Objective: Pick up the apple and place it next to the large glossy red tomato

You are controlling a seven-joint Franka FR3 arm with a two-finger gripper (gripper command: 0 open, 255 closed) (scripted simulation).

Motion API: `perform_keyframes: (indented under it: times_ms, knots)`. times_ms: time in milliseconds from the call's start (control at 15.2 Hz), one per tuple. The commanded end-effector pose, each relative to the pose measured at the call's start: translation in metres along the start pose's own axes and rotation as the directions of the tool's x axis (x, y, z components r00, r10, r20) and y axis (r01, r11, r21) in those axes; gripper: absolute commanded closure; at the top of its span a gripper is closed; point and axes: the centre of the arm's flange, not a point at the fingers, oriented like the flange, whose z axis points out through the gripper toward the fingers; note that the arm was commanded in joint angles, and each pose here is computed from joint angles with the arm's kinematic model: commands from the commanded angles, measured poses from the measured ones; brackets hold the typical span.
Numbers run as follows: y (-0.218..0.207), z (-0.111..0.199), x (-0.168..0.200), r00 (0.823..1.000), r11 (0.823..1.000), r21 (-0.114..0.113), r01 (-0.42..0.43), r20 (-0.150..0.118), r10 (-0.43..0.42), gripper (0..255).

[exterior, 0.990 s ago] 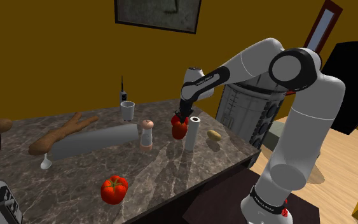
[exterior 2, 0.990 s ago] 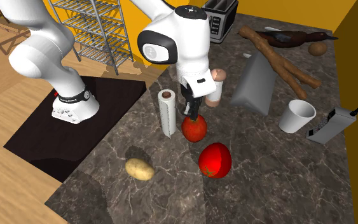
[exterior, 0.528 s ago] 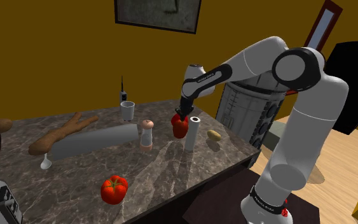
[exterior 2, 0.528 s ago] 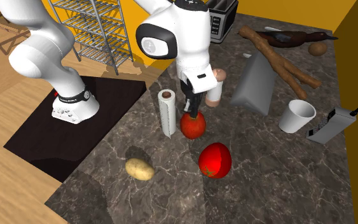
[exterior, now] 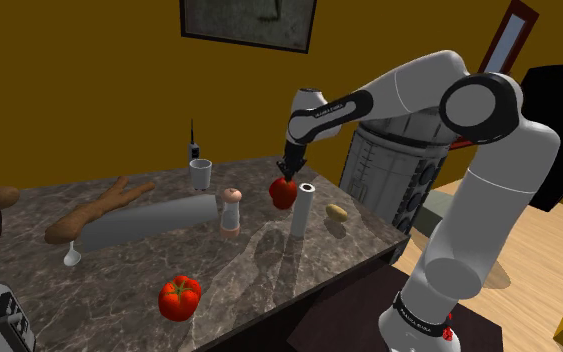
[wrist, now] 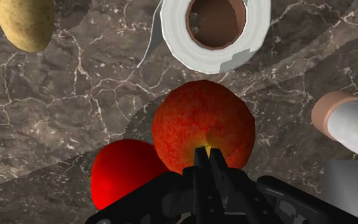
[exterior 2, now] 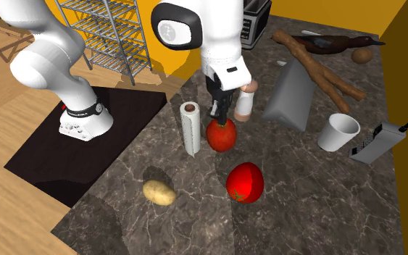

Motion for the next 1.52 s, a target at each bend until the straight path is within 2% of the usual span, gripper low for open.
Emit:
perform_keyframes:
  times_ms: [0,1452]
  knots:
    - [0.002,-0.012,0.002,1.000,1.000,0.000,0.000,0.000,0.000,255]
    - [0.003,-0.127,0.014,1.000,1.000,0.000,0.000,0.000,0.000,255]
